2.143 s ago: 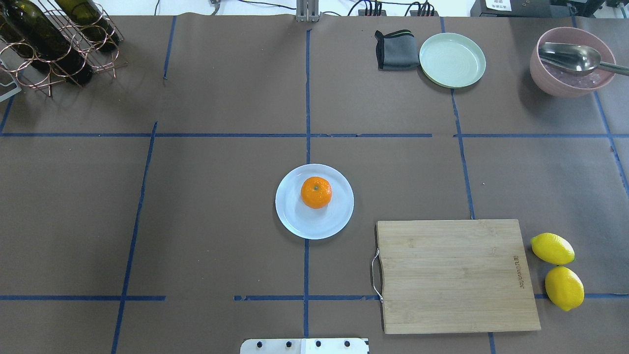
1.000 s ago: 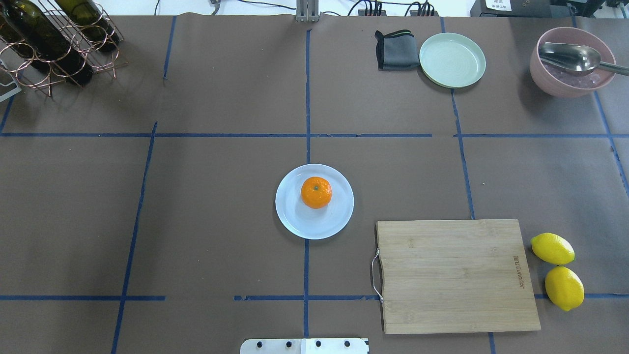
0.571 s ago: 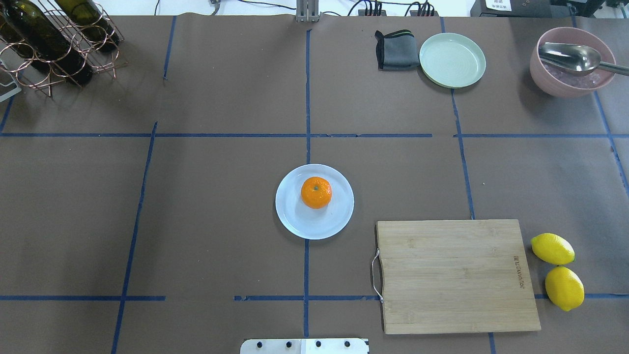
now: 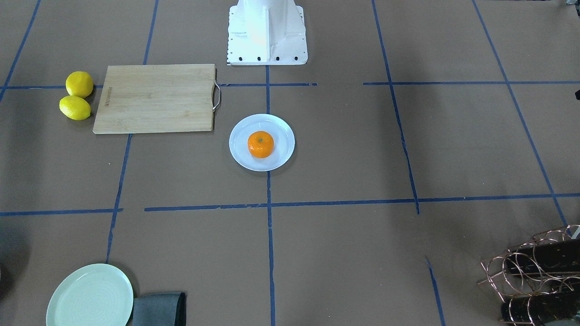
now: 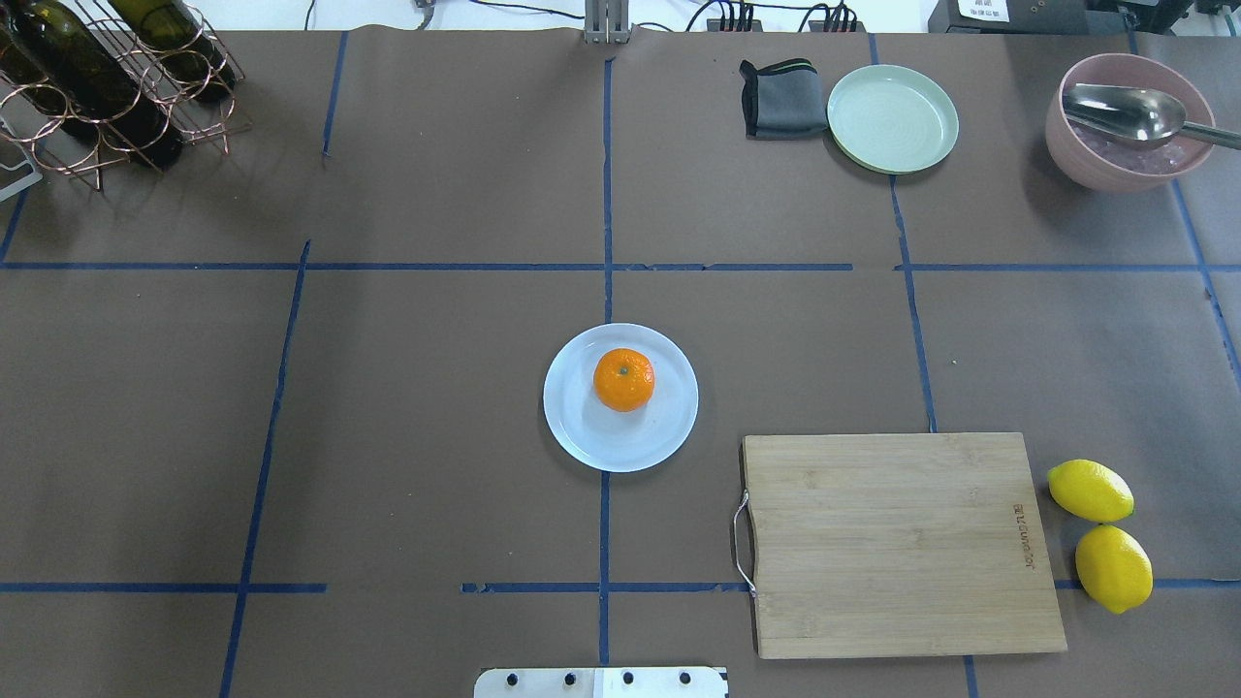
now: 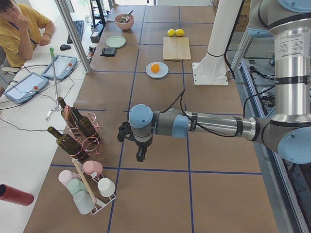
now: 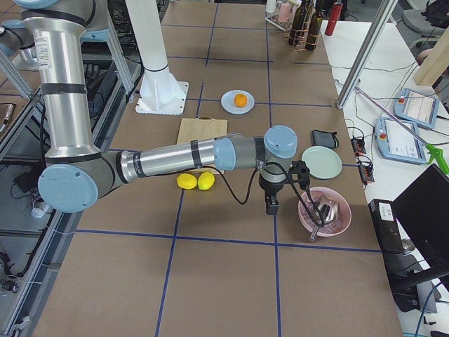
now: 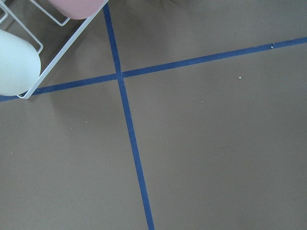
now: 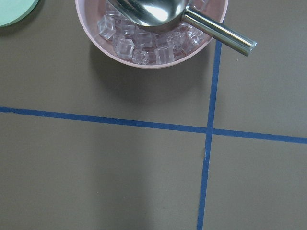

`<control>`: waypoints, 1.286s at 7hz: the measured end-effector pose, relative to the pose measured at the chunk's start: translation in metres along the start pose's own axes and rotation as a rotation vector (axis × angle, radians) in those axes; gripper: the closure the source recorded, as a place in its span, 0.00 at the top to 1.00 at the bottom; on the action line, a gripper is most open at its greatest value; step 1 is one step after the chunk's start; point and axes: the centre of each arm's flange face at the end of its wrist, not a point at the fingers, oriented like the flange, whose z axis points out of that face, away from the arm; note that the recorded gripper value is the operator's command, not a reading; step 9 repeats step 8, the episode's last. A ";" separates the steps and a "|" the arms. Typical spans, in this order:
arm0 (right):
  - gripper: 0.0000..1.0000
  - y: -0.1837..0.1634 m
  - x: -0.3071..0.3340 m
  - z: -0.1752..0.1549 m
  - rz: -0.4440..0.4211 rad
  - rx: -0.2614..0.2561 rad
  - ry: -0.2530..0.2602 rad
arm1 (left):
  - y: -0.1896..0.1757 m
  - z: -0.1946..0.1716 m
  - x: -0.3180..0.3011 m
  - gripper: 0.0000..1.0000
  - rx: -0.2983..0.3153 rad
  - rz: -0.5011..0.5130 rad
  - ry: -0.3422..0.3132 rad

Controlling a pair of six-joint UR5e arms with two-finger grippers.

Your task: Pick orange to plate

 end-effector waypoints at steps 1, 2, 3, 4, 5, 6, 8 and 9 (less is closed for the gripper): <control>1.00 -0.002 -0.001 -0.001 0.005 -0.006 -0.001 | 0.000 0.000 -0.002 1.00 -0.013 -0.015 -0.013; 1.00 -0.003 -0.002 0.000 0.007 -0.010 0.000 | 0.001 -0.004 -0.008 1.00 -0.018 -0.014 -0.050; 1.00 -0.003 -0.001 0.001 0.010 -0.012 0.002 | 0.003 -0.009 -0.017 1.00 -0.016 -0.001 -0.085; 1.00 -0.002 -0.001 0.001 0.012 -0.013 0.002 | 0.005 -0.011 -0.022 1.00 -0.015 0.007 -0.098; 1.00 -0.002 -0.001 0.001 0.015 -0.014 0.001 | 0.005 -0.011 -0.026 1.00 -0.017 0.008 -0.099; 1.00 -0.002 -0.001 0.002 0.017 -0.014 0.000 | 0.005 -0.011 -0.028 1.00 -0.017 0.007 -0.098; 1.00 0.001 0.002 0.004 0.021 -0.016 0.000 | 0.004 -0.011 -0.028 1.00 -0.015 0.010 -0.097; 1.00 0.001 0.002 0.004 0.021 -0.016 0.000 | 0.004 -0.011 -0.028 1.00 -0.015 0.010 -0.097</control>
